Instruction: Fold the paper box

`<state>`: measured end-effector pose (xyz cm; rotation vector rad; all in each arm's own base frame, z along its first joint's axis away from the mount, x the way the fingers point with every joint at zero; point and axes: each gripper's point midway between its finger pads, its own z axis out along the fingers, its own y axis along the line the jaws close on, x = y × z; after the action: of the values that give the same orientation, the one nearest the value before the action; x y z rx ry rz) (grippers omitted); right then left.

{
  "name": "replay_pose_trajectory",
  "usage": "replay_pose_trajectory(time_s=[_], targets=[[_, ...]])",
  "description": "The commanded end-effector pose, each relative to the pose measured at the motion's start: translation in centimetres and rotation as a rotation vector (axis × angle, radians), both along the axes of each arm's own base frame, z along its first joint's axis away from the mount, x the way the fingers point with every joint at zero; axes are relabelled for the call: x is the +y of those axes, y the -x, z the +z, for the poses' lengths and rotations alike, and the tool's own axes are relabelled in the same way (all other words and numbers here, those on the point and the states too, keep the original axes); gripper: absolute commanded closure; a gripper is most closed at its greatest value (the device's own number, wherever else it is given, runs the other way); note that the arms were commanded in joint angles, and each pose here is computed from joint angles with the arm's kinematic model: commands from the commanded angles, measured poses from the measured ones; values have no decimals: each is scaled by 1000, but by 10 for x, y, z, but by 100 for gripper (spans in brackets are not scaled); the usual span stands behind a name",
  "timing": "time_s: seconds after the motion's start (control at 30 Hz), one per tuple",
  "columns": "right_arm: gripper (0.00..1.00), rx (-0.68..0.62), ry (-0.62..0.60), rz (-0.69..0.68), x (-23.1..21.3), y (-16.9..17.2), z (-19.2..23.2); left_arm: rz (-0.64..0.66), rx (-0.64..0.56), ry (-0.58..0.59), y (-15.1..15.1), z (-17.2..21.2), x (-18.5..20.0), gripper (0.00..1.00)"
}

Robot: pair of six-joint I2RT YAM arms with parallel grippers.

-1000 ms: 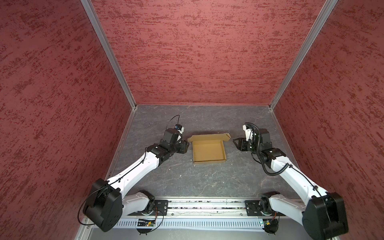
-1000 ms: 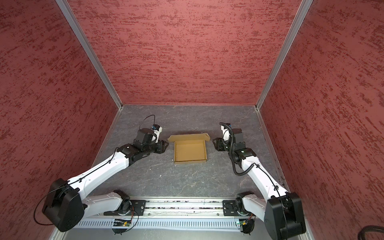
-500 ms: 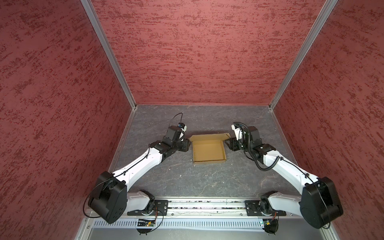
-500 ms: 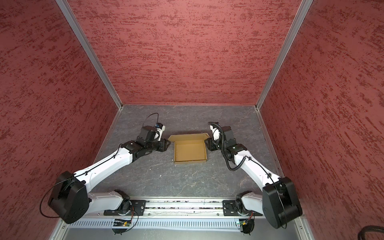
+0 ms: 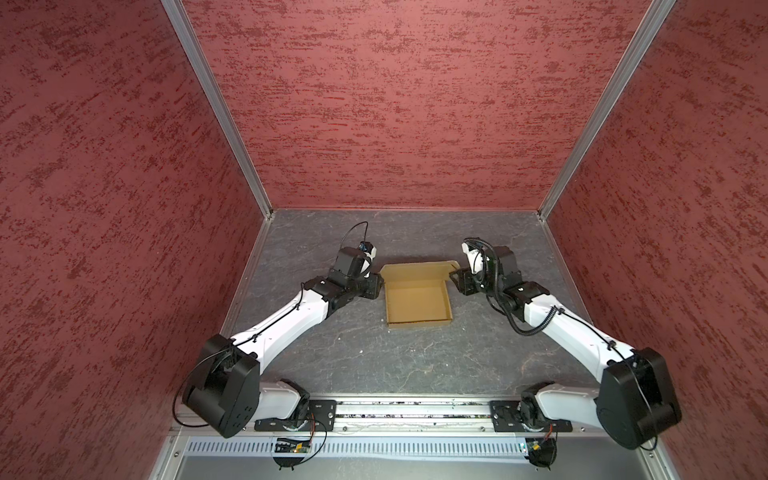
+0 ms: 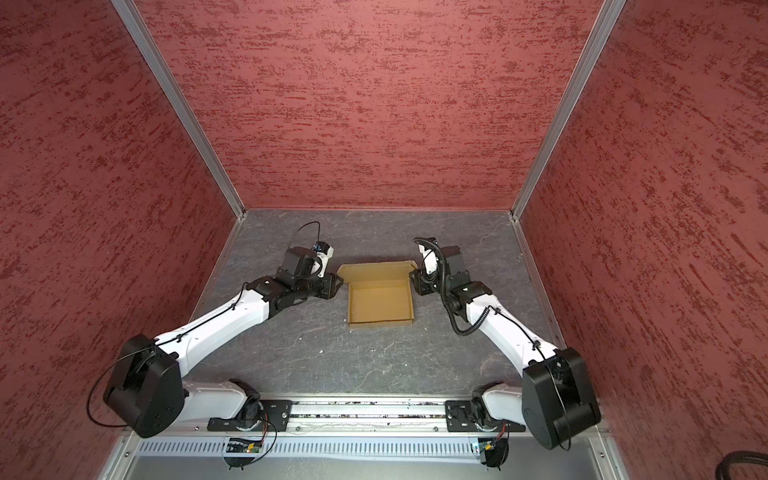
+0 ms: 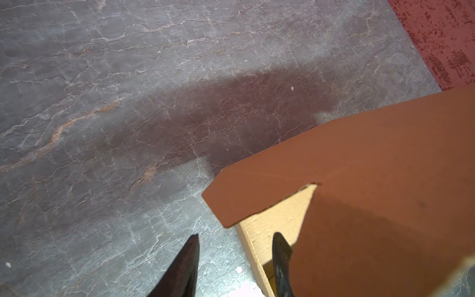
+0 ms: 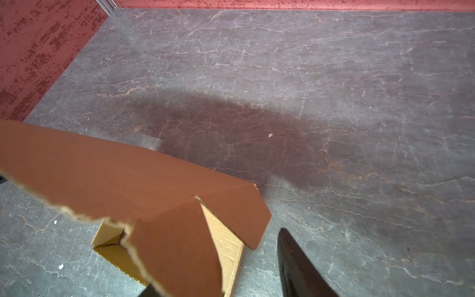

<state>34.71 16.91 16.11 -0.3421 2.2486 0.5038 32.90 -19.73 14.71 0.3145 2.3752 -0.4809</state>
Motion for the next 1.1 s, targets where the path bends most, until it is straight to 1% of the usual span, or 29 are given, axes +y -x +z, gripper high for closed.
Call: replay_pose_trajectory(time_s=[0.0,0.33,0.6,0.73,1.07], targets=[[49,-46,3,22,7,-10,14,-14,-33,13,-10,11,-4,54],[56,-63,-34,60,18,-15,19,-20,-35,25,-14,14,-6,54],[67,-67,-45,64,20,-16,20,-25,-34,35,-17,16,-8,56],[72,-66,-46,67,21,-15,20,-26,-33,36,-18,18,-8,58],[77,-74,-46,67,22,-16,23,-33,-29,42,-19,21,-11,63]])
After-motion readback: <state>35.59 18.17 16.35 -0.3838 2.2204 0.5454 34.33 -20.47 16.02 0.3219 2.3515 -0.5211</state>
